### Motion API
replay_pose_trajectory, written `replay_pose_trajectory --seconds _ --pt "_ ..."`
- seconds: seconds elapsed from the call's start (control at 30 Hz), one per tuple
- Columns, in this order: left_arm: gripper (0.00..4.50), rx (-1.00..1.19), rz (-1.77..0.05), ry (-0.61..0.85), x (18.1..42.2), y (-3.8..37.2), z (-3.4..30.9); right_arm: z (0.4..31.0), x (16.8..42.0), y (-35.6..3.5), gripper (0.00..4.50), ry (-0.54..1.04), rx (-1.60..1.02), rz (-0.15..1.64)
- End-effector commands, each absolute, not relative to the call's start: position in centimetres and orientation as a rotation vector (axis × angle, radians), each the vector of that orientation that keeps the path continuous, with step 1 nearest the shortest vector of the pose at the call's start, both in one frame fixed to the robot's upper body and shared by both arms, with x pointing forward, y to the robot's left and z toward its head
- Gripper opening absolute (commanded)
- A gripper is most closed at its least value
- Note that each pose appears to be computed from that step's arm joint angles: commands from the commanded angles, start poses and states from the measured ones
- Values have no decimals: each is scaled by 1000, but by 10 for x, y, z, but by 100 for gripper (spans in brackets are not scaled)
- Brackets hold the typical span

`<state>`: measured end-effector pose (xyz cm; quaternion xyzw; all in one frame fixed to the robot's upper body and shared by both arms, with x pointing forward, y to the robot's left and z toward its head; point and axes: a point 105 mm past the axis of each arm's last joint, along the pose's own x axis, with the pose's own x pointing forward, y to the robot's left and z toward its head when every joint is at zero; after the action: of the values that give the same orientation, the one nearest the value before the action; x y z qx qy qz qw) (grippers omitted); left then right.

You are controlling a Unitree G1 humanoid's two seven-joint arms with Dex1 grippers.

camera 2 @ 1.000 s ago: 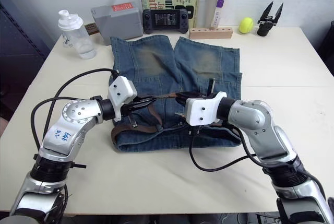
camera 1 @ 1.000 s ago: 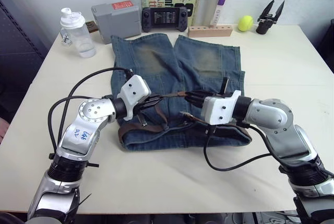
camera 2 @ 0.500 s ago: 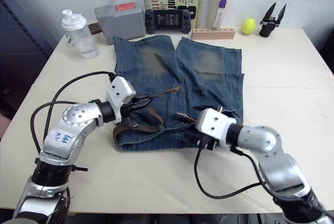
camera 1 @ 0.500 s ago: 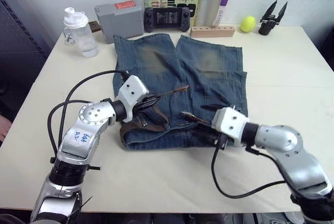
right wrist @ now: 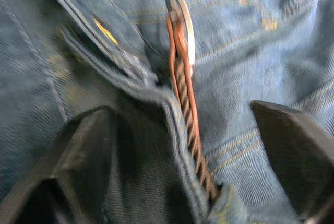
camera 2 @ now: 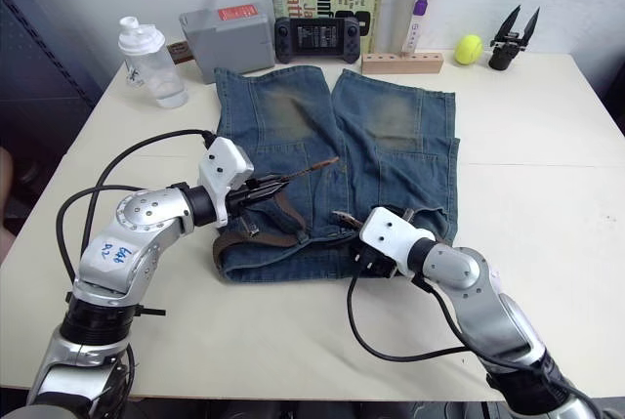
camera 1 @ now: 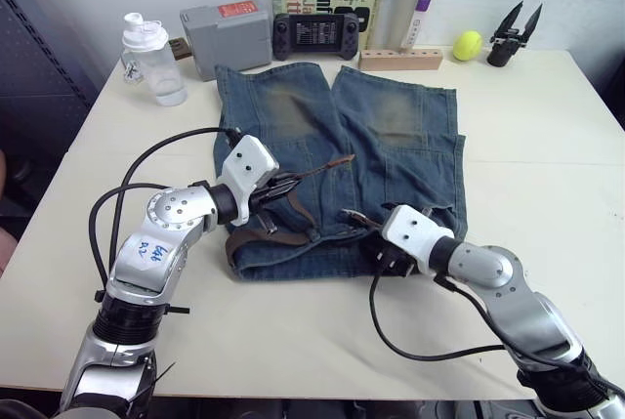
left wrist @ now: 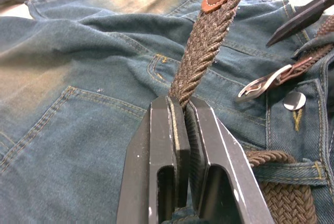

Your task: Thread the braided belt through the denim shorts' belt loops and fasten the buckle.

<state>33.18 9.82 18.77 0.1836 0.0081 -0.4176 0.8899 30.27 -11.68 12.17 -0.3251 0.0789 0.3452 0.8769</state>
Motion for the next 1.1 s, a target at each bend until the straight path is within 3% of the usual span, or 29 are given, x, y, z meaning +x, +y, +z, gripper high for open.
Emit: replay_pose_trajectory --seconds 0.03,0.2,0.63,1.1 --pt "0 392 -880 -40 325 92 200 128 306 -120 243 192 -625 673" --pt "0 396 -890 -20 323 91 196 128 308 -120 5 233 -581 656" --pt "0 353 -1040 232 292 89 156 146 316 -112 3 248 -378 574" --pt "0 221 -831 394 313 85 143 169 315 -99 3 132 -485 540"
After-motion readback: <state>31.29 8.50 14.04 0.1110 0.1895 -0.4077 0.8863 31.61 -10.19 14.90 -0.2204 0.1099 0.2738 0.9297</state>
